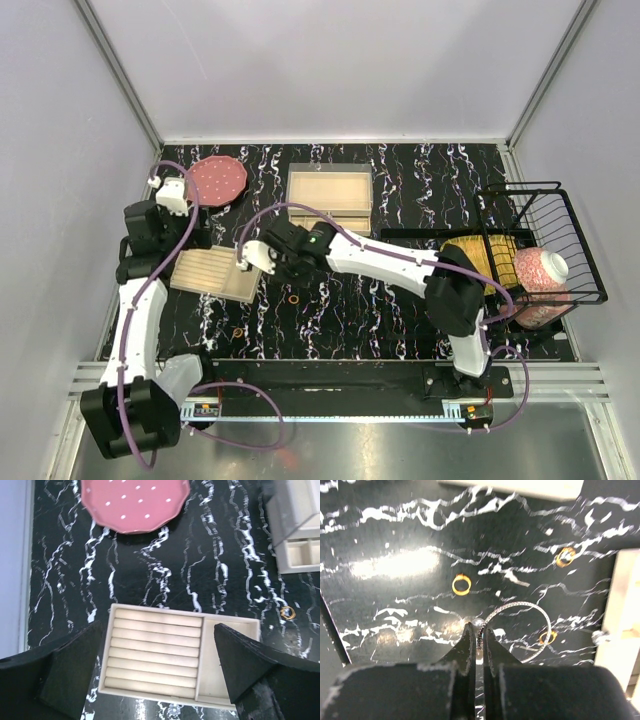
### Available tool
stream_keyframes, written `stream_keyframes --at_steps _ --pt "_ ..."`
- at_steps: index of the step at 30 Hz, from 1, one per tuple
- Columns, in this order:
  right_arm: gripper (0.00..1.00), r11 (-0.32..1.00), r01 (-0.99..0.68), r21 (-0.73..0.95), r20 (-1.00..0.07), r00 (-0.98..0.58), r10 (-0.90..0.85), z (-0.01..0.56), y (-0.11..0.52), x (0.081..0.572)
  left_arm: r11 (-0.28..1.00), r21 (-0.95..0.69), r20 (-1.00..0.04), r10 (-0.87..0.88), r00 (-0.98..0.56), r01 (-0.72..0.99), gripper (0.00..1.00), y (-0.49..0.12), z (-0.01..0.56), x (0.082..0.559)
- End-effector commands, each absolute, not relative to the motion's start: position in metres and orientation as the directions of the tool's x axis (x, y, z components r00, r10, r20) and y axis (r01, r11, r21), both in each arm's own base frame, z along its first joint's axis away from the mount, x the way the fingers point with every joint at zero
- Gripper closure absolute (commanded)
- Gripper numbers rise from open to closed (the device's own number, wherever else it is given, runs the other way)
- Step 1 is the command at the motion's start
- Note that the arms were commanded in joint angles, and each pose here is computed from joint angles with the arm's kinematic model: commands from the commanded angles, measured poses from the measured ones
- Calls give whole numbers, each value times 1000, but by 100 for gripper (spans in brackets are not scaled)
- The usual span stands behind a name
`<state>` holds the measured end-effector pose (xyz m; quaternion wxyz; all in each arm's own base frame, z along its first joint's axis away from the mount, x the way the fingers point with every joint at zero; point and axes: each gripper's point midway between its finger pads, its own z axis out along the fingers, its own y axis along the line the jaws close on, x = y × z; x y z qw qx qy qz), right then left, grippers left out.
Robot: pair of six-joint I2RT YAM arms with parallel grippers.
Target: Organize the mixed jewelry
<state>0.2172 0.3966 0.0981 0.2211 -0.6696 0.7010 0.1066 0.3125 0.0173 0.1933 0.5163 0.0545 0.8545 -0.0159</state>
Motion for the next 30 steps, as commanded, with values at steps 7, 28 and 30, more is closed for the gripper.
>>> stream_keyframes --at_steps 7,28,30 --pt "100 -4 -984 -178 -477 90 -874 113 461 230 999 6 -873 -17 -487 -46 1 81 193 327" --pt "100 15 -981 -191 -581 101 -807 95 549 242 972 -109 -796 -211 -567 -209 1 158 139 302" --pt "100 13 -983 -182 -582 98 -807 89 552 242 973 -115 -796 -211 -568 -201 1 156 139 302"
